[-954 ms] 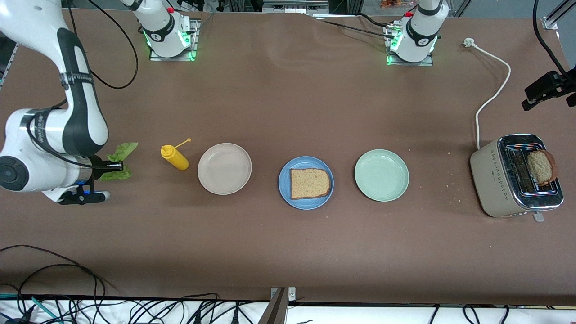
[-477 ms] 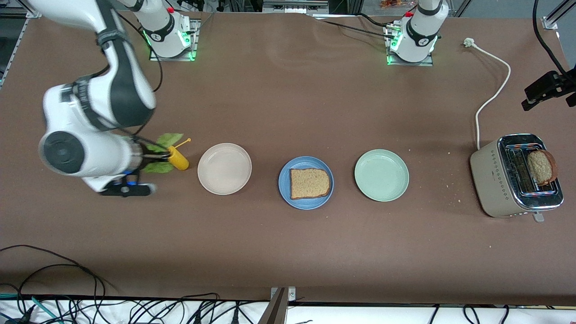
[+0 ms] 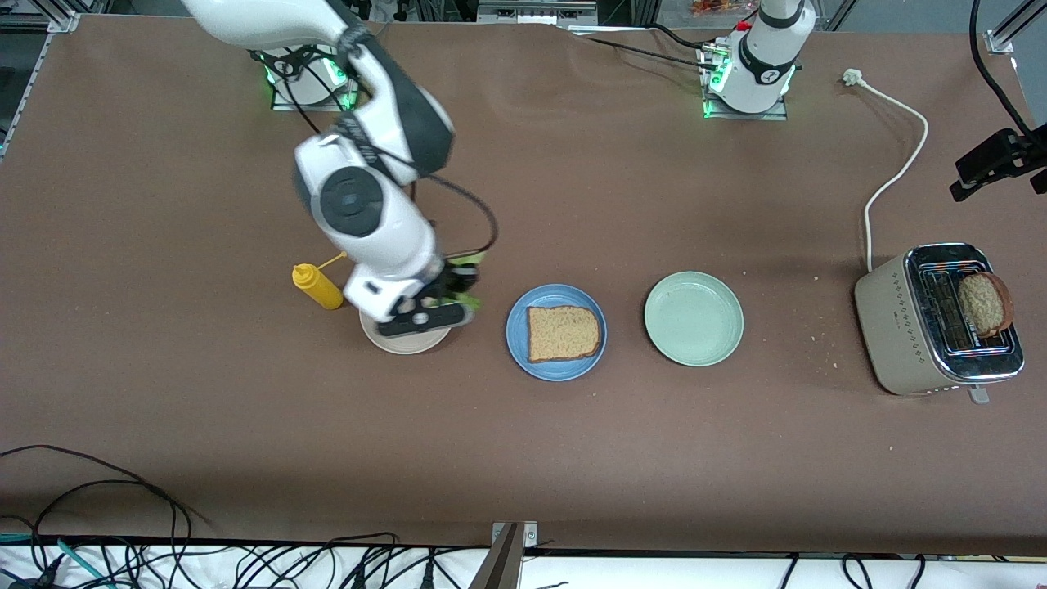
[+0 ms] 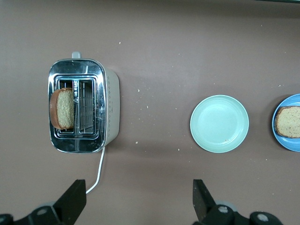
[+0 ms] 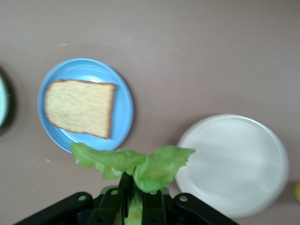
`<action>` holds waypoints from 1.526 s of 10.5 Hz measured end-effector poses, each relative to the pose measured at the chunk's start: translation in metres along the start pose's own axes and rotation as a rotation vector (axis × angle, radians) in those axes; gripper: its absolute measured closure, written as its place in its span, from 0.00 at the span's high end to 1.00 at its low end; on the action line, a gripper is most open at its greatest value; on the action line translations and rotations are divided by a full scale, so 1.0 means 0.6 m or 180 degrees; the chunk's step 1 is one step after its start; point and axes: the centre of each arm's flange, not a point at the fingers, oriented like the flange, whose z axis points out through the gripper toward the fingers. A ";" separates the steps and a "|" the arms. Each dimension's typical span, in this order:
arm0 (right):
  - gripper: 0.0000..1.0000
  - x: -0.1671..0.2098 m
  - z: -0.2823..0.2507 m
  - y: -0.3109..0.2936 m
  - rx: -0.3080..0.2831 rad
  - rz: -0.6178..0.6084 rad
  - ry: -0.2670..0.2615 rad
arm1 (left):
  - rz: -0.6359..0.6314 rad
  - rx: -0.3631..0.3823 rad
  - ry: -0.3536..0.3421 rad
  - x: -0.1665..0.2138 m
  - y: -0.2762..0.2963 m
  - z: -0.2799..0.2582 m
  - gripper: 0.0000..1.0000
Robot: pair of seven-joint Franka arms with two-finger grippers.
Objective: Make sandwich in blue plate with both arms
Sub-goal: 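Carry the lettuce with the right gripper and drop it on the bread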
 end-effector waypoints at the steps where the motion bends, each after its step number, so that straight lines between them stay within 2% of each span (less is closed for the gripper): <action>1: 0.13 -0.003 0.044 -0.055 0.0104 -0.0123 0.0176 | 0.0000 0.0000 0.0000 0.000 0.000 0.000 1.00; 3: 0.13 0.001 0.129 -0.116 0.0331 -0.0237 0.0567 | -0.0001 0.0000 -0.0001 0.000 0.000 0.000 1.00; 4: 0.13 0.005 0.166 -0.123 0.0398 -0.0241 0.0681 | -0.0002 0.0000 -0.0001 0.000 -0.001 0.000 1.00; 6: 0.13 -0.001 0.230 -0.136 0.0443 -0.0272 0.0727 | -0.0003 0.0000 -0.0001 0.000 -0.001 0.000 1.00; 7: 0.12 -0.003 0.250 -0.145 0.0497 -0.0292 0.0826 | -0.0003 0.0000 -0.0002 0.000 -0.001 0.000 1.00; 8: 0.19 0.000 0.264 -0.151 0.0605 -0.0292 0.1035 | -0.0003 0.0000 -0.0002 0.000 -0.001 0.000 1.00; 9: 0.31 0.004 0.278 -0.154 0.0727 -0.0284 0.1277 | -0.0003 0.0000 -0.0002 0.000 -0.001 0.000 1.00; 10: 0.45 0.002 0.297 -0.156 0.0785 -0.0284 0.1388 | -0.0003 0.0000 -0.0002 0.000 -0.001 0.000 1.00; 12: 0.74 0.001 0.305 -0.156 0.0809 -0.0284 0.1435 | -0.0003 0.0000 -0.0002 0.000 -0.001 0.000 1.00; 14: 1.00 0.007 0.281 -0.153 0.0748 -0.0280 0.1338 | -0.0003 0.0000 -0.0002 0.000 -0.001 0.000 1.00; 16: 1.00 0.017 0.230 -0.130 0.0546 -0.0241 0.0993 | -0.0003 0.0000 -0.0002 0.000 -0.001 0.000 1.00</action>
